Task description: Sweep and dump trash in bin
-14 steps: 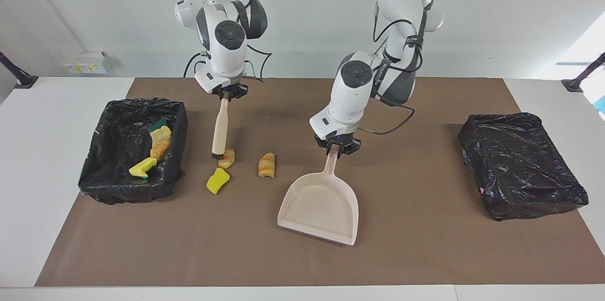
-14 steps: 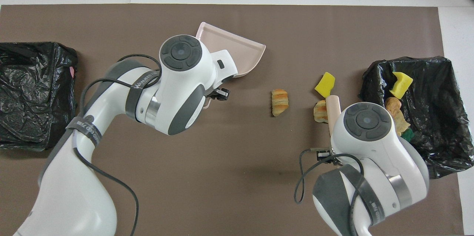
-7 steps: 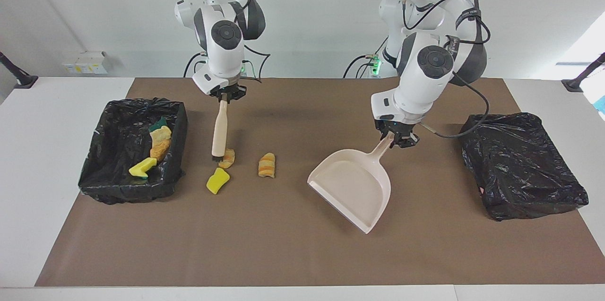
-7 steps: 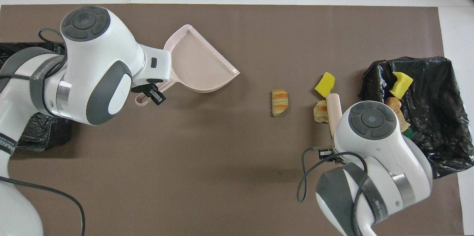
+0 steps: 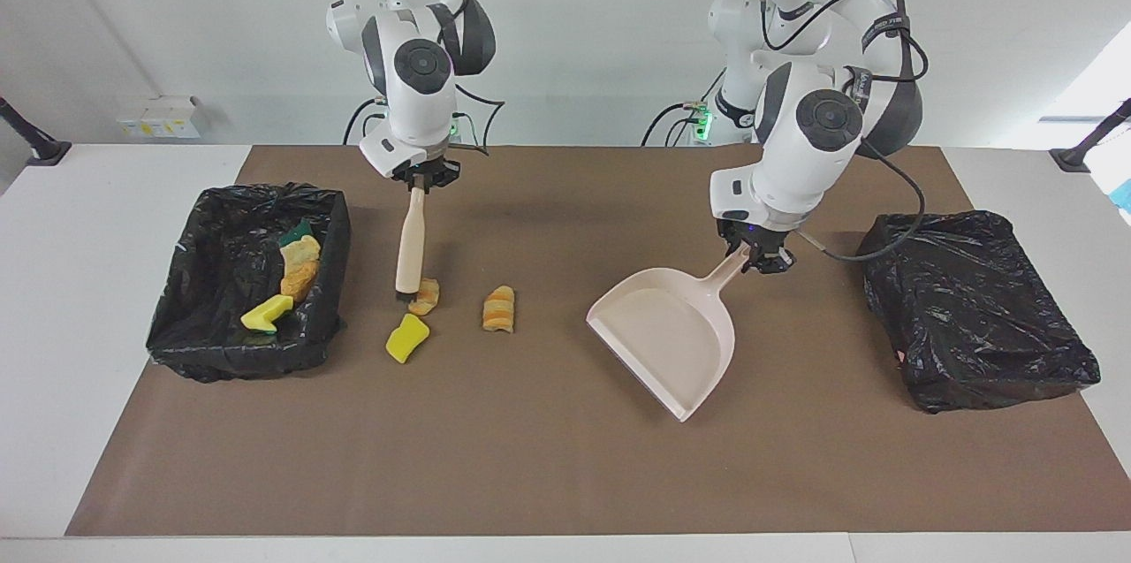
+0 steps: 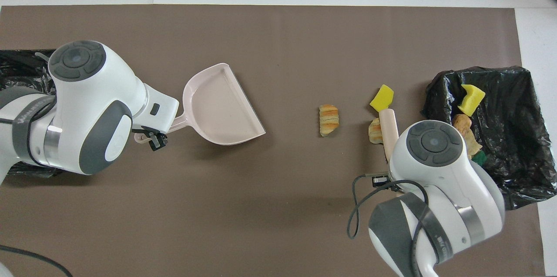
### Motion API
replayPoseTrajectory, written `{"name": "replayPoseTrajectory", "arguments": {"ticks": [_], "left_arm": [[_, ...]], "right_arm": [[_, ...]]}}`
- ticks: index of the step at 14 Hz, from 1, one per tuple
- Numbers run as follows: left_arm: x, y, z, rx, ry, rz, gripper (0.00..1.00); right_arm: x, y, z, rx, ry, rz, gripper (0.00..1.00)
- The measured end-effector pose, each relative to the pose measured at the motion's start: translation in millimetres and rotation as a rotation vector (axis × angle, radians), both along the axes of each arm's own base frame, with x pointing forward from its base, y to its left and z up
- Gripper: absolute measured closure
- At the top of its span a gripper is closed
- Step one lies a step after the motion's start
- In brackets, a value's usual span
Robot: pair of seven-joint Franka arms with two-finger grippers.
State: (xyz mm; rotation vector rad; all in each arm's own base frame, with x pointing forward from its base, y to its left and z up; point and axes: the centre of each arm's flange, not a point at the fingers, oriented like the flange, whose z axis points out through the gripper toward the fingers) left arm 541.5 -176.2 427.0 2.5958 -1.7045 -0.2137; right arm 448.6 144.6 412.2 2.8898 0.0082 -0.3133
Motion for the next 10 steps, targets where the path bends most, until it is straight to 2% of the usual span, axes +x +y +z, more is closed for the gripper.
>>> {"name": "replayPoseTrajectory", "arguments": {"ticks": [3,5,10], "left_arm": [[-17,3,-13,-0.012,-0.015,-0.057,0.68],[-21,3,-17,-0.018,-0.027,-0.072,0.68],[-24,-6,-20,-0.022,-0.040,-0.093,0.68]], "right_arm": [[4.5,3,1,0.018,-0.041,0.007,0.74],[6.2,1,1,0.023,-0.051,0.004,0.74],[7.6,-16,-11,0.029,-0.039,0.002,0.74]]}}
